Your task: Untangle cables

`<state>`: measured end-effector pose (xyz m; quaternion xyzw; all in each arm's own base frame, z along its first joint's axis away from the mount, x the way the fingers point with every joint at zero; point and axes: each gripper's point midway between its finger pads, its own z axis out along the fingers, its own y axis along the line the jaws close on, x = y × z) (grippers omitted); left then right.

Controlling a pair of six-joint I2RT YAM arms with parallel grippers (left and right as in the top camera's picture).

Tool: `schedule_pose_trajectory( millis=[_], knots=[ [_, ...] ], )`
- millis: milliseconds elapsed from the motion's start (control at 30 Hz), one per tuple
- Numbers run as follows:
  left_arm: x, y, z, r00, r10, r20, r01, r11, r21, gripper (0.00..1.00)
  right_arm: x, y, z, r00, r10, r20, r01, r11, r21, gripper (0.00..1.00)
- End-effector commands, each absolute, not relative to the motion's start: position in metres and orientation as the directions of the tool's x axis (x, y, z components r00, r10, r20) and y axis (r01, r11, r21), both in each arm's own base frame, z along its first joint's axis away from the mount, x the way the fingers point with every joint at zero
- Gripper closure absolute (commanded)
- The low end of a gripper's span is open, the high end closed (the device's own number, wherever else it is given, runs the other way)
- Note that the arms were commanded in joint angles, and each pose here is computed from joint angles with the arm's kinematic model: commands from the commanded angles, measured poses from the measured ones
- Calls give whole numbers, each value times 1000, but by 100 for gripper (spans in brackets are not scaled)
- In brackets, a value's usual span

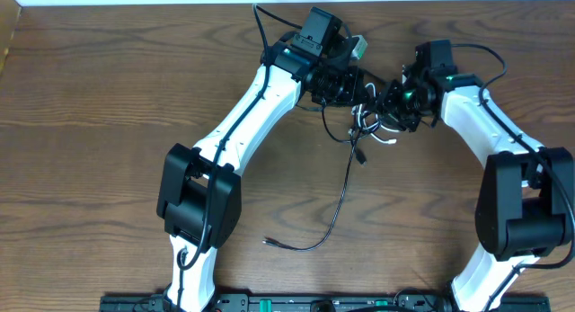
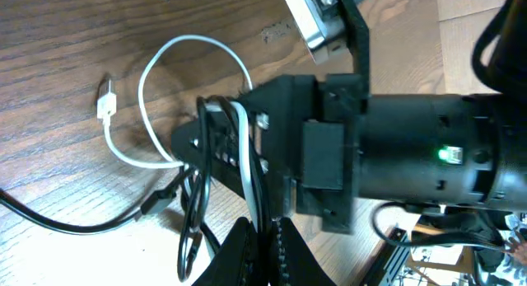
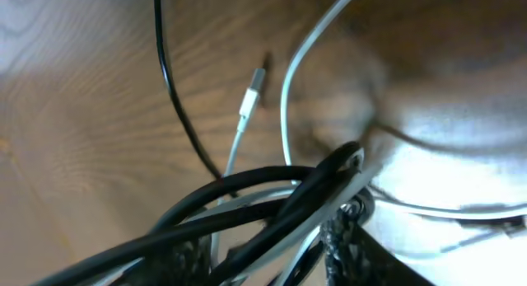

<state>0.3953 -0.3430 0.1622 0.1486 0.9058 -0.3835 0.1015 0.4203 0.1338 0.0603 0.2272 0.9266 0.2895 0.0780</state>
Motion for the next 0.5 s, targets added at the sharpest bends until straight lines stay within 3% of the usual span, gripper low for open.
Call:
schedule_pose_trajectory(
  millis=[0, 167, 367, 467],
  knots=[
    [397, -343, 167, -933, 188, -307, 351, 660, -664, 92, 420, 130, 28, -883, 469, -21, 392, 761, 517, 66],
    [397, -338, 162, -937, 183, -297, 338, 687, -643, 93, 419, 127, 14, -901, 433, -31, 362, 789, 496, 99],
    [393, -333, 155, -926, 224, -303, 369, 701, -611, 92, 421, 125, 53, -936, 331, -120, 210, 798, 565, 99],
    [394, -333, 155, -926, 224, -302, 369, 701, -611, 87, 417, 129, 83, -945, 290, -152, 135, 767, 627, 99]
  ],
)
